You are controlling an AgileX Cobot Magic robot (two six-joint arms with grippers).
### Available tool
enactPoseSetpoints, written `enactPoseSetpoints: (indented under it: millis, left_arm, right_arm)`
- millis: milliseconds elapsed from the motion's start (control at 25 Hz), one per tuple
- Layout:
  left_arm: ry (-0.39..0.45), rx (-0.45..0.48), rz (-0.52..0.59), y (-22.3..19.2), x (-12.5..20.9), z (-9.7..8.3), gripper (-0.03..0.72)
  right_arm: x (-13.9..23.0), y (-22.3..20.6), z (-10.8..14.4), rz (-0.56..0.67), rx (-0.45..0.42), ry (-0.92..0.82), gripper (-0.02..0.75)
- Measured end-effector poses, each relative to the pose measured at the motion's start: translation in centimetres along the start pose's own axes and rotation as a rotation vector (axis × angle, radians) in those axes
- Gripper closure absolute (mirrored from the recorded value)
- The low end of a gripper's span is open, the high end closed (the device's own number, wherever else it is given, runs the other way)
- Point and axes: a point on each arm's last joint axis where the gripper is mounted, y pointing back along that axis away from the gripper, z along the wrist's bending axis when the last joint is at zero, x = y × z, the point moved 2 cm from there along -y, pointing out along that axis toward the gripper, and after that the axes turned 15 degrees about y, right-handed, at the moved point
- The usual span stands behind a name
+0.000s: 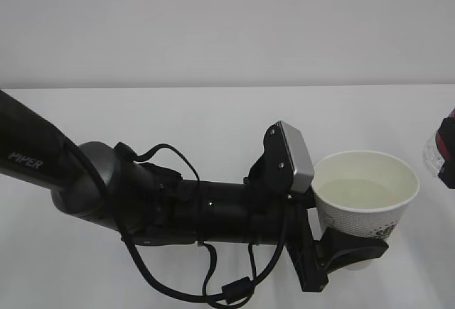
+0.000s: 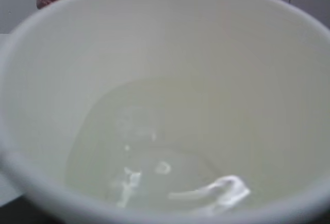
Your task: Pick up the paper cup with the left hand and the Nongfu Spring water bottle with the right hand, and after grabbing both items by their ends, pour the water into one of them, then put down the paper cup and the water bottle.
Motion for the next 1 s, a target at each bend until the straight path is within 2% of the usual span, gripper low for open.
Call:
enactPoseSetpoints:
  millis: [640, 1000]
  left_arm:
    - [0.02, -0.032, -0.026, 0.0, -0.3, 0.4, 0.16]
    - [0.02, -0.086, -0.043, 0.1, -0.5, 1.0, 0.16]
  right_arm:
    - [1.5, -3.4, 0.6, 0.071, -0.017, -0.005, 0.307]
    - [1.7, -6.3, 0.8, 0.069, -0.017, -0.005, 0.307]
